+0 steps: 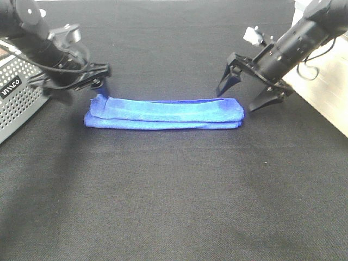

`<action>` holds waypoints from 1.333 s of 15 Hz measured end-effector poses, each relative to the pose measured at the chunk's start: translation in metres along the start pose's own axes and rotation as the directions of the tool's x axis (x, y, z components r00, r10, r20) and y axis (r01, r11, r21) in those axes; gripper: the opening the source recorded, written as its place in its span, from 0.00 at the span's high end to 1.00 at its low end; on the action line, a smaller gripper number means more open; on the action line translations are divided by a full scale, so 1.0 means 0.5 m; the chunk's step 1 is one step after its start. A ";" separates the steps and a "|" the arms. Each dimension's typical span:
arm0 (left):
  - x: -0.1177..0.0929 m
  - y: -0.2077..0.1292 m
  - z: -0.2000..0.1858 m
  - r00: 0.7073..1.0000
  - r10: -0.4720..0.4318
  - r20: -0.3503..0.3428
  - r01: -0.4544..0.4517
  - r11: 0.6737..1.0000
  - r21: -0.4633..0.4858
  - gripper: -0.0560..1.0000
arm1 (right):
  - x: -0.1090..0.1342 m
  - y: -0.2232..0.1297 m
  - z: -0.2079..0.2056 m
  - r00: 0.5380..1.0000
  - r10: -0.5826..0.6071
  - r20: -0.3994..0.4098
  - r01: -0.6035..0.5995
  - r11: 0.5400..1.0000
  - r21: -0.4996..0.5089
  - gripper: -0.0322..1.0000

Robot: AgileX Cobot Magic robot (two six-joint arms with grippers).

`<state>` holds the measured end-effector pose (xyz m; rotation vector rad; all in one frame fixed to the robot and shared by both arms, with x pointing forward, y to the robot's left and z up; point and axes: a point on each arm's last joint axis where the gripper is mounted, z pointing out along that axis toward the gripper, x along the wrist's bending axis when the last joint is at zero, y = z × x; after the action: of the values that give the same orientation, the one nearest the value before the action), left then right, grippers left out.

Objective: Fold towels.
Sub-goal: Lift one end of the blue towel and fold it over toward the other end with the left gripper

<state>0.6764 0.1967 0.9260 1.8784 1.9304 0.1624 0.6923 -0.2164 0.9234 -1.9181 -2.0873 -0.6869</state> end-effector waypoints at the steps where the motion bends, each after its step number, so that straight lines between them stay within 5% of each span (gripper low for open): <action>1: 0.007 0.000 0.005 1.000 -0.007 -0.006 0.007 1.000 0.002 0.19 | 0.001 0.000 -0.003 1.000 -0.002 0.003 0.002 1.000 -0.001 0.09; 6: 0.020 -0.004 0.064 1.000 0.024 -0.014 -0.023 1.000 0.009 0.18 | 0.000 0.003 -0.003 1.000 -0.003 0.011 0.003 1.000 -0.016 0.09; 12: 0.001 0.003 0.099 0.994 0.007 0.109 -0.008 1.000 0.007 0.24 | -0.002 0.009 -0.003 1.000 -0.002 0.022 0.004 0.999 -0.052 0.09; 17: 0.000 0.015 0.086 0.992 0.081 0.092 -0.084 0.996 0.036 0.24 | -0.002 0.009 -0.003 1.000 -0.002 0.023 0.004 0.999 -0.053 0.09; 20: 0.004 0.040 0.055 0.997 0.080 0.013 -0.080 0.997 0.018 0.24 | -0.002 0.009 -0.003 1.000 -0.002 0.023 0.004 0.999 -0.053 0.09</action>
<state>0.7057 0.1940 0.9084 1.9648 1.8558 0.1576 0.6969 -0.2181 0.9252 -1.9599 -2.1062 -0.7316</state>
